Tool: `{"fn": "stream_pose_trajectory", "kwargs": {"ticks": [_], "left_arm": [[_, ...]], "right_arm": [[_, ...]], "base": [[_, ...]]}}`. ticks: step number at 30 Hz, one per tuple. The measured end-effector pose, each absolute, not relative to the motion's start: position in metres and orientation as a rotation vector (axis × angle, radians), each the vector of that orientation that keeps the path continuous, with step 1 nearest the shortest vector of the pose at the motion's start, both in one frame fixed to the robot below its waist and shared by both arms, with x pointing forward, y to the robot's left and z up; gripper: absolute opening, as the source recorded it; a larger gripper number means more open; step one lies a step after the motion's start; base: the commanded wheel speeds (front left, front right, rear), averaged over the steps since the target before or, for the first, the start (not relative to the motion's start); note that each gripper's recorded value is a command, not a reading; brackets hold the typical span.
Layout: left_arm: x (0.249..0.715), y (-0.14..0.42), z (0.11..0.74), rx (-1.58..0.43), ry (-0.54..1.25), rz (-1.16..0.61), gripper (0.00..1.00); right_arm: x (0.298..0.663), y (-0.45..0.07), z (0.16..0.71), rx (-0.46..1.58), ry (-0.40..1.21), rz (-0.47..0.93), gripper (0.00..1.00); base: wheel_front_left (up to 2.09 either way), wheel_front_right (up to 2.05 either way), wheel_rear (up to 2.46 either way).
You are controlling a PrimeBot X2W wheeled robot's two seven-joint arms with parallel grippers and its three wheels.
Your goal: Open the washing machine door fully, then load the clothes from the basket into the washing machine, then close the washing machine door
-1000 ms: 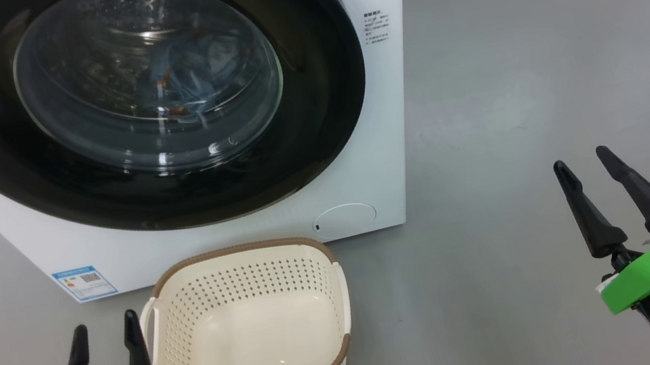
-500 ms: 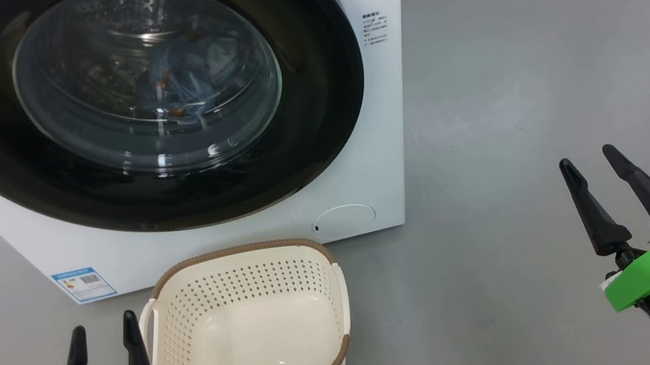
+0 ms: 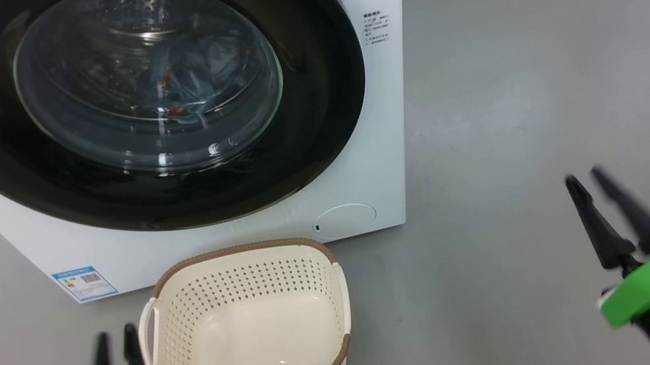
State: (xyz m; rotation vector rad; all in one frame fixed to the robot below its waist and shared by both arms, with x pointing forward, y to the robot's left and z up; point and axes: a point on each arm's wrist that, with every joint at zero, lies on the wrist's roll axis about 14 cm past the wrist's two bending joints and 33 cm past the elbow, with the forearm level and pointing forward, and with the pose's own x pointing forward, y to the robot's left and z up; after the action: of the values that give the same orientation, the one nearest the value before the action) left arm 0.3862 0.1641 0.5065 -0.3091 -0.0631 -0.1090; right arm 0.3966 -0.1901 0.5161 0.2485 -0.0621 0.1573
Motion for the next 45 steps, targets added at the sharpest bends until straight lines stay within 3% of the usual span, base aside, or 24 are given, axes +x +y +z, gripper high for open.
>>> {"fn": "stream_pose_trajectory", "kwargs": {"ticks": [5, 45], "left_arm": [[0.379, 0.160, 0.487, -0.345, 0.001, -0.094, 0.00], [0.377, 0.178, 0.476, -0.724, 0.078, 0.009, 0.00]], "right_arm": [[0.383, -0.184, 0.486, 0.295, 0.025, 0.137, 0.00], [0.389, -0.197, 0.489, 0.694, 0.046, 0.025, 0.00]], "base": [[0.00, 0.00, 0.00], [0.00, 0.00, 0.00]]}}
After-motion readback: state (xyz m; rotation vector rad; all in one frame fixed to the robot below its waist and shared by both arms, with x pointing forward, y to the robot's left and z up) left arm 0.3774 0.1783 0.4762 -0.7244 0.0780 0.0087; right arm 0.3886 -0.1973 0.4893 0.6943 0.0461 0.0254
